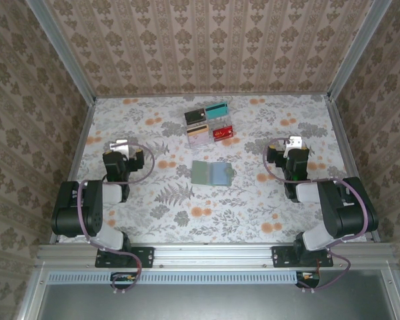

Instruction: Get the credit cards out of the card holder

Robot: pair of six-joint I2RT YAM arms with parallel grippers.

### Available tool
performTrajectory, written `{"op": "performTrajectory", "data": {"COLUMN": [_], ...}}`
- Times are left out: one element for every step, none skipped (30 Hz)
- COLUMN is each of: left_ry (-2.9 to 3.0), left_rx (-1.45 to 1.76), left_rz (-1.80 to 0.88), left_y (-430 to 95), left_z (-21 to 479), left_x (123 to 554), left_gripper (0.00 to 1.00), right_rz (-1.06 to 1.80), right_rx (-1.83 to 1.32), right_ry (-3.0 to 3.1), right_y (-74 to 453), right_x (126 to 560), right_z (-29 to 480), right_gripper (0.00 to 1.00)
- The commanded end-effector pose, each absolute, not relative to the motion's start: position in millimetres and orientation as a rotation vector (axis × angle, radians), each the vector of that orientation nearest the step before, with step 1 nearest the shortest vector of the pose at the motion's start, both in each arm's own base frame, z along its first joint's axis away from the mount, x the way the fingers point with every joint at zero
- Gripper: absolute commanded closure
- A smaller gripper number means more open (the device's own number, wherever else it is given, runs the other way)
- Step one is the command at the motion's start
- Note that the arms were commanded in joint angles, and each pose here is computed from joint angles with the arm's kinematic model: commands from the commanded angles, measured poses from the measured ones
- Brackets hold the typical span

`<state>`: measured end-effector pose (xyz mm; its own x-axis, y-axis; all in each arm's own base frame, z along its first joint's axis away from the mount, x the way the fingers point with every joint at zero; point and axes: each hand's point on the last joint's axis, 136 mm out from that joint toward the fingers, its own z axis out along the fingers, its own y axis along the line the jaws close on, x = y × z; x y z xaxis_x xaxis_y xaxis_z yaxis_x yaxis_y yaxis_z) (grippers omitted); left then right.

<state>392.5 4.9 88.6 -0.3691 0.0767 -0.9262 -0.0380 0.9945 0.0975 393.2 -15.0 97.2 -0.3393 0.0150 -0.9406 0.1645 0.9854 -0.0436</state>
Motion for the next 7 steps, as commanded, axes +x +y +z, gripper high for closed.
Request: {"op": "performTrajectory", "data": {"left_ry": [1.929, 1.929, 1.930, 1.930, 1.931, 1.928, 1.928], "left_rx": [0.049, 0.049, 0.049, 0.049, 0.050, 0.050, 0.049], "left_rz": [0.120, 0.120, 0.120, 0.120, 0.119, 0.119, 0.119], "left_y": [3.1, 3.1, 3.0, 3.1, 3.1, 3.0, 3.1], "left_z": [95.1, 94.8, 94.4, 94.7, 94.2, 95.0, 94.9], "left_x": [399.4, 399.4, 399.4, 399.4, 399.1, 399.2, 399.1], "left_gripper": [0.00, 0.00, 0.00, 0.00, 0.00, 0.00, 0.00], "right_rz": [-0.138, -0.138, -0.138, -0.136, -0.137, -0.137, -0.137], "right_rx": [0.129, 0.130, 0.129, 0.128, 0.128, 0.128, 0.128], "right_ry": [1.897, 1.897, 1.896, 1.896, 1.896, 1.896, 1.892], "right_y": [-14.5, -14.5, -14.4, -14.1, -14.1, -14.2, -14.3], "right_x": [396.1, 396.1, 396.2, 396.2, 396.3, 395.9, 395.4], "right_z": [100.1, 100.3, 100.4, 100.4, 100.6, 100.4, 101.0], "right_gripper": [0.00, 0.00, 0.00, 0.00, 0.00, 0.00, 0.00]}}
